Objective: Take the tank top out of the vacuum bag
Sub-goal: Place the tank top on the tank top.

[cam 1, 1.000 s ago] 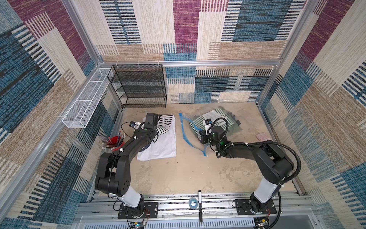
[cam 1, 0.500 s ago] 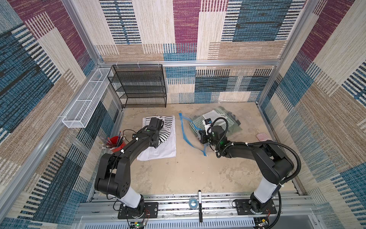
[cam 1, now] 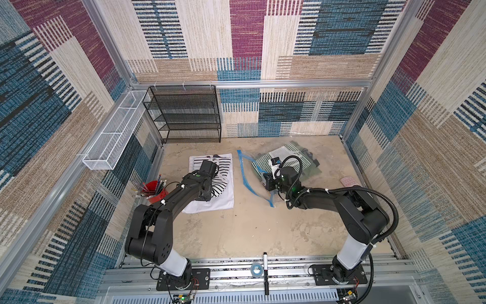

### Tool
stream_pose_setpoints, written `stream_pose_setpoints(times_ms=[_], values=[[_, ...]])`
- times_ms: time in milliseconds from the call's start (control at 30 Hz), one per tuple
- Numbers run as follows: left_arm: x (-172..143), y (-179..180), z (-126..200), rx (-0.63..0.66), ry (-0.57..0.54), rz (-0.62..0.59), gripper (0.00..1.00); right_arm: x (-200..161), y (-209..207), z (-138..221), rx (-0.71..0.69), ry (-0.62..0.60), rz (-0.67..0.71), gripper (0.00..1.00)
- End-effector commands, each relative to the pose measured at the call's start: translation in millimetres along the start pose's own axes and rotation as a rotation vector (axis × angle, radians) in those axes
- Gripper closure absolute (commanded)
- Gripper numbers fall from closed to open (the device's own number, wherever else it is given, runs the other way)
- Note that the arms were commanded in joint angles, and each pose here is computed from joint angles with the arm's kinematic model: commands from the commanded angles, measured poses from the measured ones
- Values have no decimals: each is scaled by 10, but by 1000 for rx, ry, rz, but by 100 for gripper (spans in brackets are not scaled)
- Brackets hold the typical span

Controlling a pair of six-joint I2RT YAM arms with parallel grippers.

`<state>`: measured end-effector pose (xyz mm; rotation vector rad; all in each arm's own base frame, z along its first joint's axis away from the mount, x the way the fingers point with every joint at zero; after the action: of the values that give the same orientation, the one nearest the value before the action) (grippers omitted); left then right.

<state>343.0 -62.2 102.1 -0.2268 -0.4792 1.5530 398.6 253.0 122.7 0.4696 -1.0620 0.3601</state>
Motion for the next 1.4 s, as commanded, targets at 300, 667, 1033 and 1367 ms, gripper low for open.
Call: stream_pose_setpoints(times_ms=[300,667,1033,1367], values=[[71,335,240,85,47,-434,66,50,27,-18,12,-11,-3,100],[-455,337,477,-151,303,-1208,68,-3,32,-74,22,9,-7,100],[-509,172,207,-242,129,-1248,53,-20,17,-86,13,14,-1,100],[-476,207,-45,-210,72,-1174,51,-20,21,-91,15,16,-1,100]])
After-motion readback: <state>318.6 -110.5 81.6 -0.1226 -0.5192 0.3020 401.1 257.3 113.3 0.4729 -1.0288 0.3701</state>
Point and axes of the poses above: each gripper's point midway between its finger pads, its own z axis back along the fingers, its own y axis along the line the jaws close on, x = y × z, the point moved 2 cm from there along z, back along the fingers, and after that the axes turned 3 degrees about z, right-handed, at the moved point
